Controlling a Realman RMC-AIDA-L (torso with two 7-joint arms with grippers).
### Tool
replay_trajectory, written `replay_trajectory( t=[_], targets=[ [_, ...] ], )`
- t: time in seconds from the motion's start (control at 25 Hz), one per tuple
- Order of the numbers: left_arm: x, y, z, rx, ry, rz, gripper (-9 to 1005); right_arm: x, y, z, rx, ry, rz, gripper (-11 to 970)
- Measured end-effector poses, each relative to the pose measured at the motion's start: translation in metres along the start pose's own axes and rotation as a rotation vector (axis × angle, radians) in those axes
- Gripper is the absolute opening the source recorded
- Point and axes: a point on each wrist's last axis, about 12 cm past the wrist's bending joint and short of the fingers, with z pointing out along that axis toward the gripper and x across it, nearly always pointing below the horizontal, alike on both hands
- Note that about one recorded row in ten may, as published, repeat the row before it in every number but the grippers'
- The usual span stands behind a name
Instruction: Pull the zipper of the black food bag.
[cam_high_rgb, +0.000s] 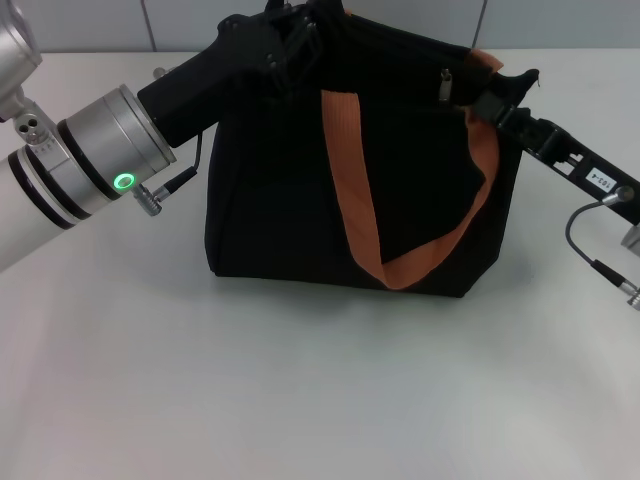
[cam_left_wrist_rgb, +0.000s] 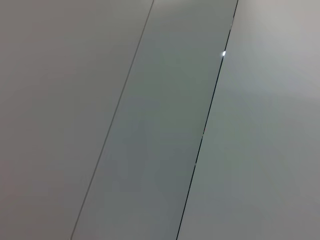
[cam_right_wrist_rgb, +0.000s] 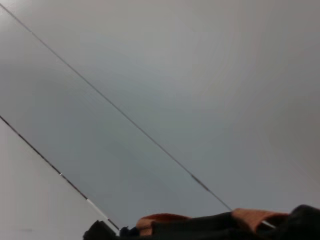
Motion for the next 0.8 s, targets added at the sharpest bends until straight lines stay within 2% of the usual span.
replay_trajectory(
  t=[0.28, 0.4, 0.48, 0.8],
  targets=[
    [0.000, 0.000, -0.001, -0.002, 0.000, -0.001, 19, -0.002, 0.003, -0.005, -0.028, -0.021, -0.014, -3],
    [0.001, 0.000, -0.001, -0.003, 0.000, -0.003, 19, -0.004, 0.010, -0.005, -0.080, -0.043, -0.105, -2],
    [0.001, 0.000, -0.001, -0.002, 0.000, -0.004, 19, -0.004, 0.010, -0.005, -0.080, -0.044, -0.110, -1],
    [0.001, -0.001, 0.001, 0.004, -0.002, -0.010, 19, -0.005, 0.009, -0.003, -0.079, -0.030, -0.127, 103]
  ],
)
